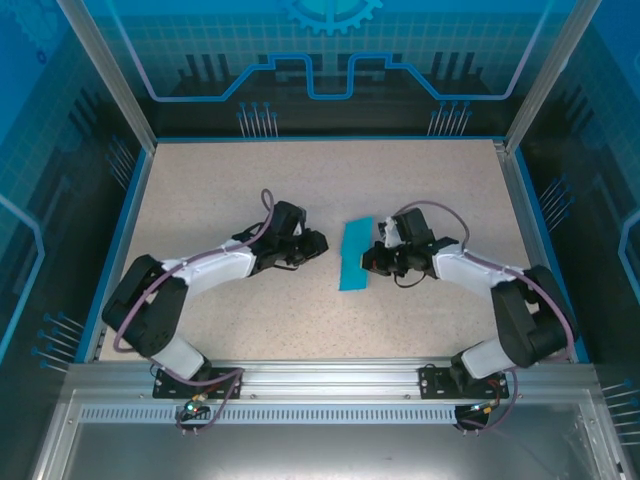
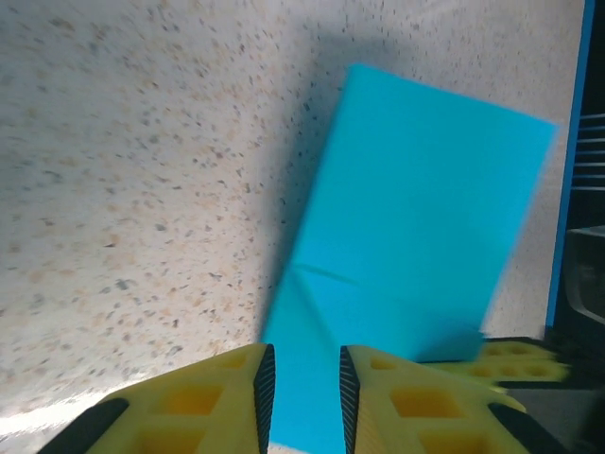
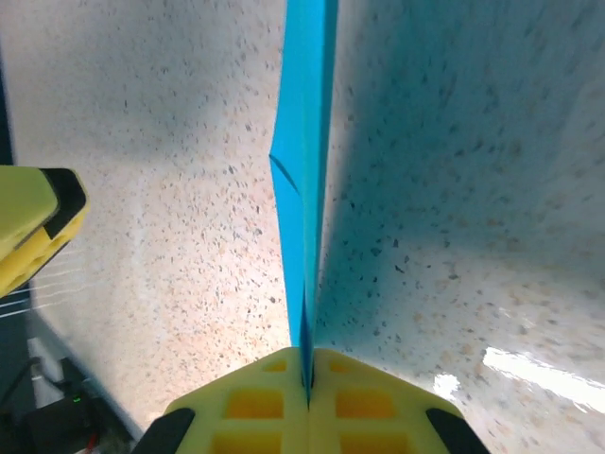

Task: Fold a paper plane with a square sheet of paper (pick it up from the middle)
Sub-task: Turn over the paper at the center of the table.

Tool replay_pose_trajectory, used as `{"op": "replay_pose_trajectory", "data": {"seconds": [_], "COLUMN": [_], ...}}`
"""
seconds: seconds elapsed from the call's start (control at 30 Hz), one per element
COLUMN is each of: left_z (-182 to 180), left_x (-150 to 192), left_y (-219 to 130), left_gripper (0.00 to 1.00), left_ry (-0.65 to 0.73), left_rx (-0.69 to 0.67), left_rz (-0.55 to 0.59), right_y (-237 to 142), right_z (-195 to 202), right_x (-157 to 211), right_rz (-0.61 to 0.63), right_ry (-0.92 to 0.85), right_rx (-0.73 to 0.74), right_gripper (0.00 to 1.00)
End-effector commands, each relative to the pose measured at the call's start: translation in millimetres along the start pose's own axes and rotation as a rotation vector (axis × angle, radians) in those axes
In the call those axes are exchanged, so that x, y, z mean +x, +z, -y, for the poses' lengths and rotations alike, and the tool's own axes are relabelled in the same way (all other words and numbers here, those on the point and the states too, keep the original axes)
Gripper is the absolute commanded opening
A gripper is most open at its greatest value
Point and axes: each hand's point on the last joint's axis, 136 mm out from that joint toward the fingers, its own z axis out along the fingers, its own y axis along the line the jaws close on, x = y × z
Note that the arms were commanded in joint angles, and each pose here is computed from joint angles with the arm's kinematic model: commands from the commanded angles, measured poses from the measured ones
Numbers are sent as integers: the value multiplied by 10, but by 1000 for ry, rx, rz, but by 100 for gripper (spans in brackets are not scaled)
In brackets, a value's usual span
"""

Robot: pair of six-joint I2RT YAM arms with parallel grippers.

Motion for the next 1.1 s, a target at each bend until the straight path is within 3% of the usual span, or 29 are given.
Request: {"op": "replay_pose_trajectory", "data": {"seconds": [0.0, 0.3, 0.43, 0.67, 0.87, 0.97, 1.07], "left_z": [-189, -523, -740, -1020, -1123, -1143, -1126], "left_x": [-126, -281, -303, -299, -253, -226, -206], "left_y": [-217, -692, -930, -1311, -1506, -1552, -1561], "left_gripper": [28, 30, 31, 35, 38, 39, 41], "left_ry": [10, -18, -63, -90, -87, -80, -67], "left_rx": [-86, -211, -270, -343, -334, -328, -317], "left_rz": [97, 301, 396, 510, 556, 558, 547], "right_y": [-375, -1107, -1014, -281, 422, 695, 840], "right_z": [105, 191, 126, 29, -176, -322, -522], "right_x": [74, -53, -30, 145, 319, 378, 426], "right_rz": [-16, -5, -47, -184, -291, -333, -351], "right_ry": [-119, -355, -339, -332, -295, -269, -253], "right_rx": [277, 1074, 1227, 1216, 1044, 926, 787], "right_gripper": [0, 1, 3, 5, 8, 13, 26]}}
